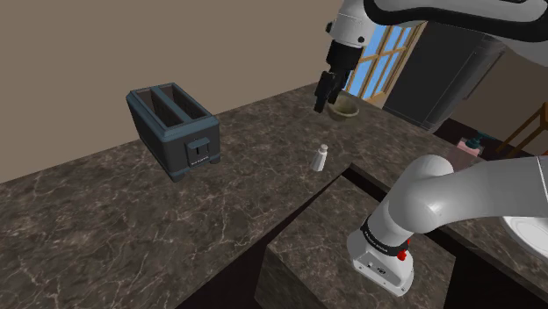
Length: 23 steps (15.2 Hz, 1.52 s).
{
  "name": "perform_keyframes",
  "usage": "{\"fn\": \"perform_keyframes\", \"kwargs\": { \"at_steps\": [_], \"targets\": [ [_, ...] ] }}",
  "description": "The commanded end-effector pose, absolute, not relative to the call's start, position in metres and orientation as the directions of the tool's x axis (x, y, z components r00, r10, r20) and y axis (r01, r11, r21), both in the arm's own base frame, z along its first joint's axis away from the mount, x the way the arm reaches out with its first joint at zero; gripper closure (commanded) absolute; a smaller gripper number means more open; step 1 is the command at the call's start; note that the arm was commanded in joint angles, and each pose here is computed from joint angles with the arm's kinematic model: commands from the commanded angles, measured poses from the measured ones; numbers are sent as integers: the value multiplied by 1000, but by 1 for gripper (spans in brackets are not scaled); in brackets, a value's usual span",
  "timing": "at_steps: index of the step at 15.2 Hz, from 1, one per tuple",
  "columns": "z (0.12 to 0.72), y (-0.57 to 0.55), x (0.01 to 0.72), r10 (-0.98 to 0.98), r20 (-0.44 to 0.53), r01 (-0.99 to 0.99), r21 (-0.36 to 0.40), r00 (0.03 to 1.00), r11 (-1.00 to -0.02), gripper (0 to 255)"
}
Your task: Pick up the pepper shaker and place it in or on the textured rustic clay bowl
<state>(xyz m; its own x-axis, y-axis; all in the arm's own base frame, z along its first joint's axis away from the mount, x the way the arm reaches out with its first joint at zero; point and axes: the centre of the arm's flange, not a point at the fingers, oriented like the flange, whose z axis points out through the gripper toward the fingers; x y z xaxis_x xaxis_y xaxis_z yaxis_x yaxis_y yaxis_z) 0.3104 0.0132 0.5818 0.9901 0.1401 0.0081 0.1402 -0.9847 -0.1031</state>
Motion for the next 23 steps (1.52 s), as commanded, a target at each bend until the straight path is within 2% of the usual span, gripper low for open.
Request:
{"fn": "perform_keyframes", "kwargs": {
  "at_steps": [1,17,23],
  "targets": [
    [582,13,310,140,8,140,-103,990,-985,0],
    [397,-54,308,5,44,0,115,999,-993,0],
    [368,-58,310,4,45,-2,118,999,-993,0]
  ]
}}
